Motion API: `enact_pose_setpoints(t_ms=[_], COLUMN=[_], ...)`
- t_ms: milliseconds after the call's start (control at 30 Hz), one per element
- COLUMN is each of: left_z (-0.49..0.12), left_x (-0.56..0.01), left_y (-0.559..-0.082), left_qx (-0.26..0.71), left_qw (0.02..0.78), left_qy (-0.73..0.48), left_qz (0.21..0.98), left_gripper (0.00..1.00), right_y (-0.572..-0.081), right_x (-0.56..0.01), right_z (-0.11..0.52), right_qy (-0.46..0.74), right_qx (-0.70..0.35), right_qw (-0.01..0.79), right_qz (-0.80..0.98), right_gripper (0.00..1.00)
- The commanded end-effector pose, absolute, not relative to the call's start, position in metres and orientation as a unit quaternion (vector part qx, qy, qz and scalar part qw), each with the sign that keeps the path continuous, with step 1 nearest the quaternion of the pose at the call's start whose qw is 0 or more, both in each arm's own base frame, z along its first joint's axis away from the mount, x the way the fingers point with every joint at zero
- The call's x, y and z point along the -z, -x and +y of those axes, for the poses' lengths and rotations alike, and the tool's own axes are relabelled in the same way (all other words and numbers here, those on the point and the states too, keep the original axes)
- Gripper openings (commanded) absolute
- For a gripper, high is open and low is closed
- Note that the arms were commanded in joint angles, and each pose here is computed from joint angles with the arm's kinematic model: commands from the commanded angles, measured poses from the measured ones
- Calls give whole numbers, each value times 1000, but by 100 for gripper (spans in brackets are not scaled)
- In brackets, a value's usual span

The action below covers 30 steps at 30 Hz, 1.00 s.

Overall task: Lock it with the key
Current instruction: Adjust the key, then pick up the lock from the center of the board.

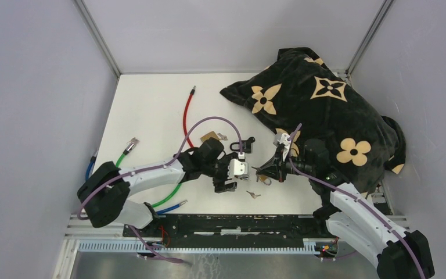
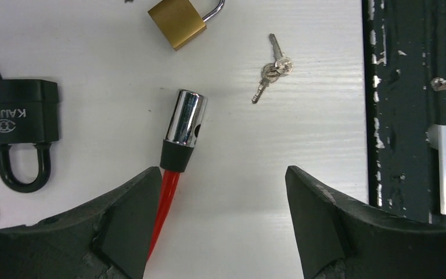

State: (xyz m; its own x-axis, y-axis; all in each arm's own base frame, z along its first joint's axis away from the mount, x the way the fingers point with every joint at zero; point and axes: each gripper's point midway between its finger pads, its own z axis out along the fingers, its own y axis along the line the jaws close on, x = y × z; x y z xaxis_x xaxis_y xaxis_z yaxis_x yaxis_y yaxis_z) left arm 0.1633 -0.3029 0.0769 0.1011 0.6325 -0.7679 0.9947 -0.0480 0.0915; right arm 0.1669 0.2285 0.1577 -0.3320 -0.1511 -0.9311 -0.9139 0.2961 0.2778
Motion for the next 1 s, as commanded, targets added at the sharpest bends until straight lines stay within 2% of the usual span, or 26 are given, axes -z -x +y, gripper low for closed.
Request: enact_pose_setpoints(t_ms=[0,267,433,567,600,733,767,867,967], left_z=[-334,-348,-343,-329,-326,-316,-314,-312,-323], left_x=[-80,-40,-15,0,3,8,10,1,-36], left_y=[-181,-197,-200,-199,-200,-201,-201,-200,-204], left_qx=[283,241,203,175,168,143,139,141,182], left_qw=[369,336,319,298,295,295,294,305,337], left_qy=[-694,-730,-764,-796,-803,-819,-821,-812,-764], left_qz=[550,544,523,496,490,471,468,478,519], left_gripper=[85,84,74,53,41,7,2,2,2], right_y=[-160,-160,-162,-162,-162,-165,-167,-170,-171], right_x=[-139,-120,-116,-120,-120,-121,-122,-125,-130], right_z=[218,206,200,200,200,198,197,195,195], right_qy=[370,344,322,321,322,329,332,341,353], right_qx=[-454,-449,-450,-455,-455,-441,-437,-423,-414], right_qw=[401,381,374,377,376,385,390,401,417], right_qz=[704,732,744,740,740,741,740,738,728], right_gripper=[0,0,0,0,0,0,0,0,0])
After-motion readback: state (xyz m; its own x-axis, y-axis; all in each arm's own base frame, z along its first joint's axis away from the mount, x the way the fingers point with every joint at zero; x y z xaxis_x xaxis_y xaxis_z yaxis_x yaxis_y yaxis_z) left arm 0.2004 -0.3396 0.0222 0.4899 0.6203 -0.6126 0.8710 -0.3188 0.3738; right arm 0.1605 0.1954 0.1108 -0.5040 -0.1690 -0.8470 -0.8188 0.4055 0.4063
